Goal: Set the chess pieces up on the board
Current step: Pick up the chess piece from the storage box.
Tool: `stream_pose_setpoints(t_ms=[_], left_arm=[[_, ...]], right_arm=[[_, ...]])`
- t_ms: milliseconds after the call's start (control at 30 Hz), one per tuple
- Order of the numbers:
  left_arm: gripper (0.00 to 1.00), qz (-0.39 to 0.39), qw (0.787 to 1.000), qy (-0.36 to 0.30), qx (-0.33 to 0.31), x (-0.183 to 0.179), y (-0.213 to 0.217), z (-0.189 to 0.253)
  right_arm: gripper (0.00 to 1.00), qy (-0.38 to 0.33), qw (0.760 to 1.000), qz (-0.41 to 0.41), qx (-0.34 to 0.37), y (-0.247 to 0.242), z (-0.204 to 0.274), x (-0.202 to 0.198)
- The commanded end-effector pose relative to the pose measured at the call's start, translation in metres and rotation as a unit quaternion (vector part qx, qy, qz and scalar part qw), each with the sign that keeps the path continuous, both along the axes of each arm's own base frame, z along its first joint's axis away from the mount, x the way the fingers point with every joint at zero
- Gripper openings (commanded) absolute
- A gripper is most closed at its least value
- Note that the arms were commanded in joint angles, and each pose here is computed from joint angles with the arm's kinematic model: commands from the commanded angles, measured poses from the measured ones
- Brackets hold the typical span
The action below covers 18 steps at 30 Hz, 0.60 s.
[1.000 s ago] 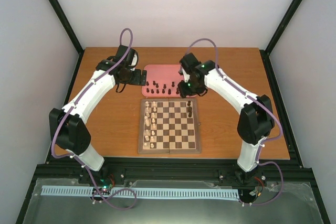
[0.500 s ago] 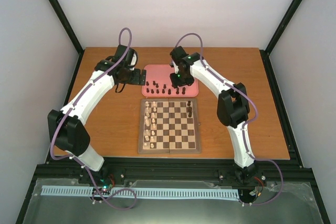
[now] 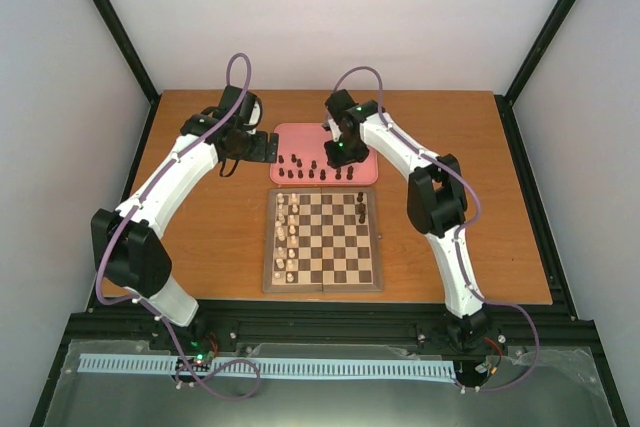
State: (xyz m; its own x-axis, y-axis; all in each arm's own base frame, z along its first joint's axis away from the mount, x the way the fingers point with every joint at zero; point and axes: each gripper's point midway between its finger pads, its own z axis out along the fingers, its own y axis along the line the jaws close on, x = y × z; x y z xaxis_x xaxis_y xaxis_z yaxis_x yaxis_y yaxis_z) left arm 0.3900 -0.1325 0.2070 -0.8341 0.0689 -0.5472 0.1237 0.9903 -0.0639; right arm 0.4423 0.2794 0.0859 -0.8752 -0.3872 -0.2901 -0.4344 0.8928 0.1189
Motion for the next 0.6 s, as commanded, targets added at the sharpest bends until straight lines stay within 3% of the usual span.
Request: stream_pose_setpoints(t_ms=[0, 567], left_arm=[[1.0, -0.011, 1.0, -0.01, 0.001, 0.001, -0.004, 0.008], [1.0, -0.017, 1.0, -0.005, 0.006, 0.008, -0.007, 0.006]], right_arm=[[0.42, 0.0, 1.0, 0.023, 0.006, 0.005, -0.001, 0.003], [0.39, 0.005, 1.0, 0.027, 0.004, 0.002, -0.012, 0.015]])
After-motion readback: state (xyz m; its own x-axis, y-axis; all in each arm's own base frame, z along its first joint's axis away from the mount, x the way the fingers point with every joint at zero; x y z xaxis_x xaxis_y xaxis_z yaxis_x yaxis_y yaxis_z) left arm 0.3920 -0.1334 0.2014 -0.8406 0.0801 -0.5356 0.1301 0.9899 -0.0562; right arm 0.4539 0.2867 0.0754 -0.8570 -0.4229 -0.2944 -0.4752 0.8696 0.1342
